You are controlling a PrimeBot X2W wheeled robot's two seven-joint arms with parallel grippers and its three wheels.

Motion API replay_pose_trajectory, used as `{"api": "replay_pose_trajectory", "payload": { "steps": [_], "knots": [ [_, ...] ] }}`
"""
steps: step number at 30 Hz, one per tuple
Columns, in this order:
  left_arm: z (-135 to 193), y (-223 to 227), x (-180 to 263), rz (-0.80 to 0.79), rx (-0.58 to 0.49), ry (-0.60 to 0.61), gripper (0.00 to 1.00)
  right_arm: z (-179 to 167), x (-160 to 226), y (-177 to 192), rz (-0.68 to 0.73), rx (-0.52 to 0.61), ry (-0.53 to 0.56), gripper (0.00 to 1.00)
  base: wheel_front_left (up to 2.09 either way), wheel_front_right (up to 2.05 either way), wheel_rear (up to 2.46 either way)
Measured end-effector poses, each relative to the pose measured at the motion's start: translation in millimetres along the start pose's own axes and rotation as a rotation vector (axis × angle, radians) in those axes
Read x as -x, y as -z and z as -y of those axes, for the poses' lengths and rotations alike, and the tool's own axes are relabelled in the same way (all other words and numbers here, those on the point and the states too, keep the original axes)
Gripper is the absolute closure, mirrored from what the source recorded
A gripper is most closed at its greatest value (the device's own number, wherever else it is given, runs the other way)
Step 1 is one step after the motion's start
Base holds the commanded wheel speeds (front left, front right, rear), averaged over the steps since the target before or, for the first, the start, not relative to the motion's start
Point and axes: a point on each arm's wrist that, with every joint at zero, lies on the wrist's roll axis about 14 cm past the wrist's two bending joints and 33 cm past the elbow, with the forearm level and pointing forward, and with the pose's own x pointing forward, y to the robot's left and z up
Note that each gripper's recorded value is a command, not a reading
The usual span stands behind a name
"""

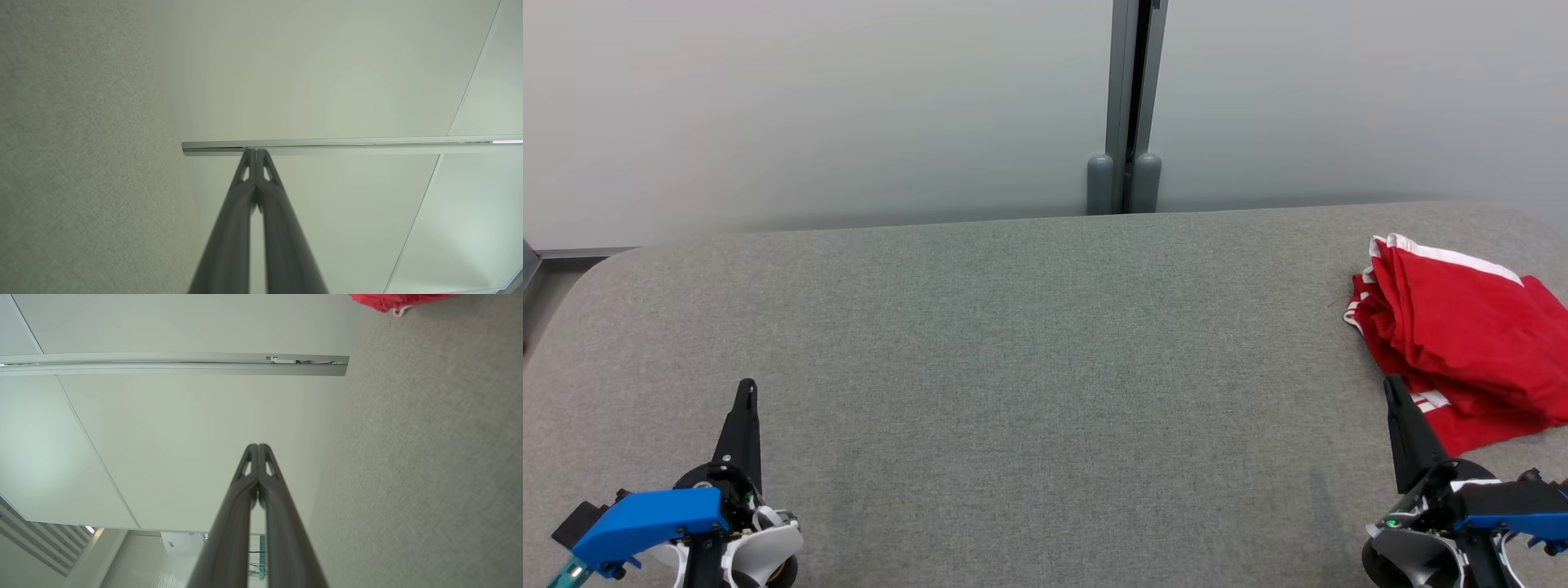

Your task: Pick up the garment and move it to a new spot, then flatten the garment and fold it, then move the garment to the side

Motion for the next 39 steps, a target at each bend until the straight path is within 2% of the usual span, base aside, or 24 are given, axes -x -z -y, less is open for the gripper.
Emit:
{"api": "replay_pose_trajectory", "payload": {
  "steps": [39],
  "knots": [
    [0.0,-0.2,0.0,0.001,0.001,0.0,1.0,0.0,0.0,0.0,0.0,0.0,0.0,1.0,0.0,0.0,0.0]
  ]
}}
